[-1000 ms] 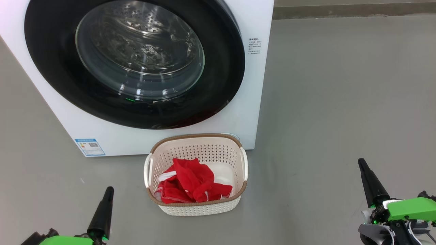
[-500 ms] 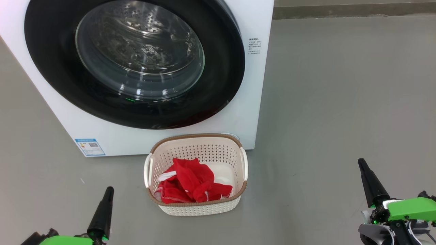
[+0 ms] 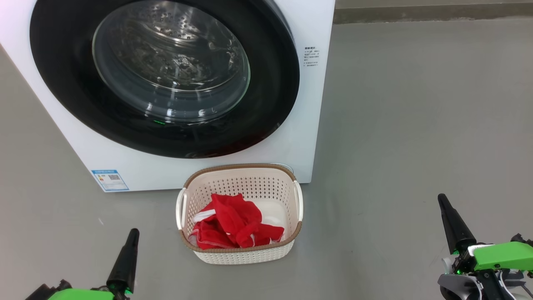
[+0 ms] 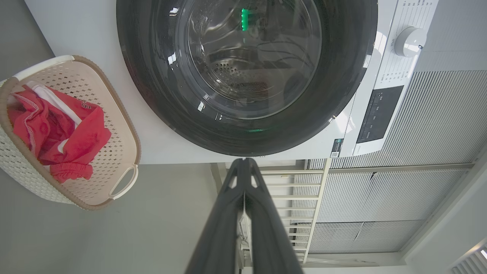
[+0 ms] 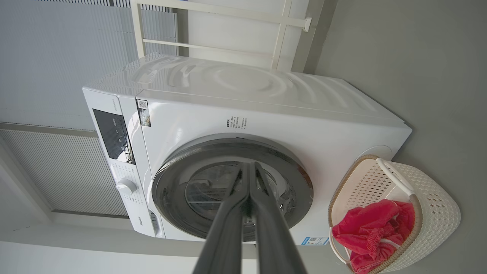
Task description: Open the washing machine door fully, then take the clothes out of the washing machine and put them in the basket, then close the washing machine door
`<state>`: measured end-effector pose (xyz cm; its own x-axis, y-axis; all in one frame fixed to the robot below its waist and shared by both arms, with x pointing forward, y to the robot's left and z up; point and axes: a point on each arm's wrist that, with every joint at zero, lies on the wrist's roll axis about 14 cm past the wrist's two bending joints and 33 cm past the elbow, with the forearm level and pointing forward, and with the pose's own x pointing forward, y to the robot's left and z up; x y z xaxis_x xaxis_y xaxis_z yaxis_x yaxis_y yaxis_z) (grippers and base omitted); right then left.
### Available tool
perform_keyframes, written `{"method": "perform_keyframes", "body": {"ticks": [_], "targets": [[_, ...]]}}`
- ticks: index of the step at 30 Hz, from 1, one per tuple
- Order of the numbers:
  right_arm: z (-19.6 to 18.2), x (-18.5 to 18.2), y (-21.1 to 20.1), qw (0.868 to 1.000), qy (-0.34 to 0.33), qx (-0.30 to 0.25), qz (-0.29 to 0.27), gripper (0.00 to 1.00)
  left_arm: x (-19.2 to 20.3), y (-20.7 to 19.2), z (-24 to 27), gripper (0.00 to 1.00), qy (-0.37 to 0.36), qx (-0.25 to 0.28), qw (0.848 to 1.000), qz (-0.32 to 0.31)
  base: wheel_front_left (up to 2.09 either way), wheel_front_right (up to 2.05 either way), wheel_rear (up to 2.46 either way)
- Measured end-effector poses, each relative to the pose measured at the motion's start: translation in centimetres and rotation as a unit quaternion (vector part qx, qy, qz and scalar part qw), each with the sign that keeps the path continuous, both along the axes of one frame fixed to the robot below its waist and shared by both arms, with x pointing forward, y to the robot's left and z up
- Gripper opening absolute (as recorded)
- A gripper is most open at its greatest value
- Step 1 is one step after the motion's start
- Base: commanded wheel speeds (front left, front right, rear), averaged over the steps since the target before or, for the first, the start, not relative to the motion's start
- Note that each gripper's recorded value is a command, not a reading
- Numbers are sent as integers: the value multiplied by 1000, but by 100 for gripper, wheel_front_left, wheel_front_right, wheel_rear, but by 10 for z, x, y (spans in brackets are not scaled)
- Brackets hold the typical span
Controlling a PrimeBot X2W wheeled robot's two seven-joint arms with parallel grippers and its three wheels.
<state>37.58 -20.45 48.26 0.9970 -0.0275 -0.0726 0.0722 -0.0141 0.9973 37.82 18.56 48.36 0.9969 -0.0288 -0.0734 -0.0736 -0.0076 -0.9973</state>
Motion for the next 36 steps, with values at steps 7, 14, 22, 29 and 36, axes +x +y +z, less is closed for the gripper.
{"method": "perform_keyframes", "body": {"ticks": [7, 14, 22, 29, 36], "targets": [[0, 0, 0, 1000, 0, 0, 0, 0, 0, 0, 0, 0, 0, 0, 1000, 0, 0, 0, 0], [0, 0, 0, 1000, 0, 0, 0, 0, 0, 0, 0, 0, 0, 0, 1000, 0, 0, 0, 0], [0, 0, 0, 1000, 0, 0, 0, 0, 0, 0, 0, 0, 0, 0, 1000, 0, 0, 0, 0], [0, 0, 0, 1000, 0, 0, 0, 0, 0, 0, 0, 0, 0, 0, 1000, 0, 0, 0, 0], [0, 0, 0, 1000, 0, 0, 0, 0, 0, 0, 0, 0, 0, 0, 1000, 0, 0, 0, 0]]}}
